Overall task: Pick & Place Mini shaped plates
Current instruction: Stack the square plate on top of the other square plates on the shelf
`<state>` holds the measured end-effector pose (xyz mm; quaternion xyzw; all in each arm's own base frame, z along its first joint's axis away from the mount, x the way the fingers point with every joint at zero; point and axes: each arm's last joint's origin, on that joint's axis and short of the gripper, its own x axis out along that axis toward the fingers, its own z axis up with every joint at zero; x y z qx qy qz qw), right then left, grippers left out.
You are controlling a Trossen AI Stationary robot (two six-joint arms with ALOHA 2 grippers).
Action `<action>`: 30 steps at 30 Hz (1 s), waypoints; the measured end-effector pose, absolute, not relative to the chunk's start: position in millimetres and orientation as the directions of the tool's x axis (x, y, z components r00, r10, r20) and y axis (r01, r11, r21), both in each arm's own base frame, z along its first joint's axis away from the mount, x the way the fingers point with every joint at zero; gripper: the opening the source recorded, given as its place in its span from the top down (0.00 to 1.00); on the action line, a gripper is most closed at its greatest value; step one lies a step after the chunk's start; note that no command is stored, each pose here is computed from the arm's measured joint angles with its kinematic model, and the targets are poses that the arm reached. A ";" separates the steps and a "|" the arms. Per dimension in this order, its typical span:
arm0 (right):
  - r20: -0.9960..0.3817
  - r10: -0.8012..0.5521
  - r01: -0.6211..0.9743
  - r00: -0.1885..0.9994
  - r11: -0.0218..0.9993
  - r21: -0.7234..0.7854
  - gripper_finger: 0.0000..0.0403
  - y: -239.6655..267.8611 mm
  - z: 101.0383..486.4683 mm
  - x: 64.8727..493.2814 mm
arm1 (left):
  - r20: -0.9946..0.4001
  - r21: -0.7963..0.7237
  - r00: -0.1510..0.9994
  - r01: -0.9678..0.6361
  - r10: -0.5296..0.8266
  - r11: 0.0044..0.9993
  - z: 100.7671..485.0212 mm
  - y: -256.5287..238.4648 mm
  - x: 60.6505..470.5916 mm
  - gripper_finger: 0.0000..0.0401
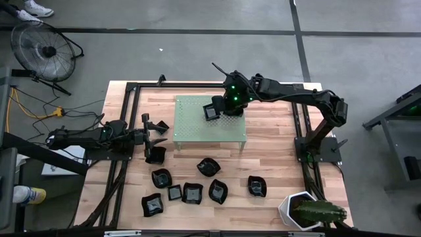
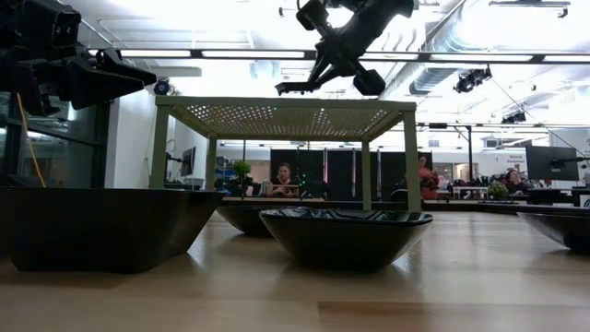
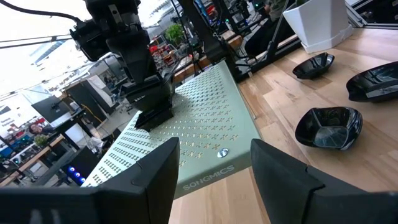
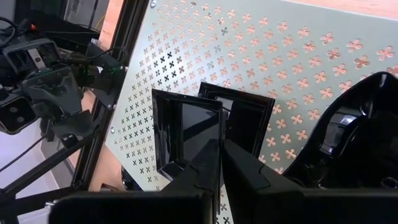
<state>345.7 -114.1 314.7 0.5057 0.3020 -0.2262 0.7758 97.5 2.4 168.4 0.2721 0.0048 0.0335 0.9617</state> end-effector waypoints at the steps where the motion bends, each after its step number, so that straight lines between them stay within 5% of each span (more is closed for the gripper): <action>1: -0.698 -0.048 0.657 0.715 0.386 0.647 0.96 -114.1 314.7 345.7 | 0.009 0.524 0.998 -0.061 0.067 0.850 168.4 2.3 97.5 0.52; 30: -0.730 -0.039 0.686 0.682 0.379 0.621 0.96 -117.6 304.5 348.1 | 0.009 0.524 0.998 -0.062 0.067 0.850 168.5 2.3 97.5 0.52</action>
